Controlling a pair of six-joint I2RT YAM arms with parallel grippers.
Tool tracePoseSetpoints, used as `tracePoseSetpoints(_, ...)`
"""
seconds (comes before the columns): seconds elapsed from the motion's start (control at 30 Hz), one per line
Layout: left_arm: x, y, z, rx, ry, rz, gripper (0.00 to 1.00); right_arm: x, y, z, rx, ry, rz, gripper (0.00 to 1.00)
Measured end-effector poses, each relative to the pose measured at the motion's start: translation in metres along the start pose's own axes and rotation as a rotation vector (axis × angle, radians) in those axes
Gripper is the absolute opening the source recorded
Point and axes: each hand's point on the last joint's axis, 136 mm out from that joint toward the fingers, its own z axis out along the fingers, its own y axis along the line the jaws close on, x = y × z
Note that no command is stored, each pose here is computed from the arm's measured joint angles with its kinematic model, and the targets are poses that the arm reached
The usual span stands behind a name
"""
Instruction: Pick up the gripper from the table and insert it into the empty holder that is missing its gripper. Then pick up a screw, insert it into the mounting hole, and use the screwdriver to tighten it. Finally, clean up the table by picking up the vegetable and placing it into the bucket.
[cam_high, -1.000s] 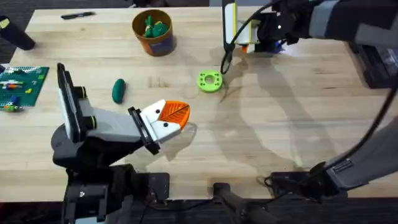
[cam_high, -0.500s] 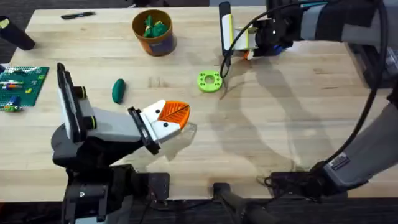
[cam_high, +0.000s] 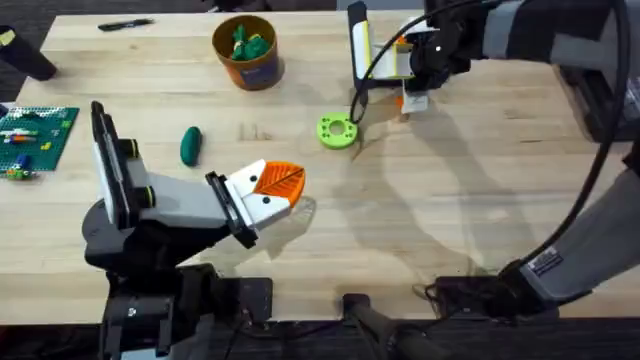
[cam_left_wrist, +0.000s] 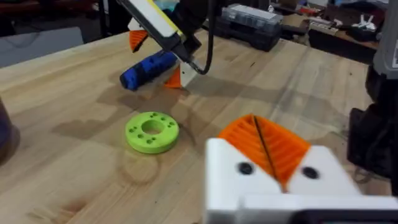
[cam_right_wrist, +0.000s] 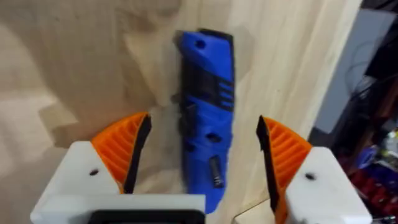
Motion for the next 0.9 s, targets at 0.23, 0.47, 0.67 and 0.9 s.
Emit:
tracePoseSetpoints(0.23,0.000,0.000,0.000,-0.001,0.000,-0.001,0.983,-0.025,0.039,-0.034,-0.140,0.031,0.192,0.993)
tracePoseSetpoints(0.47,-0.001,0.004,0.000,-0.021,-0.003,0.003,0.985,-0.034,0.006,-0.102,0.003,-0.029,0.473,0.993)
tracePoseSetpoints(0.67,-0.004,0.023,-0.002,-0.131,-0.019,-0.062,0.985,-0.031,-0.026,-0.175,0.165,-0.146,0.783,0.994)
tracePoseSetpoints(0.9,-0.003,0.044,-0.014,-0.328,0.028,-0.239,0.986,0.003,-0.026,-0.229,0.230,-0.195,1.181,0.993)
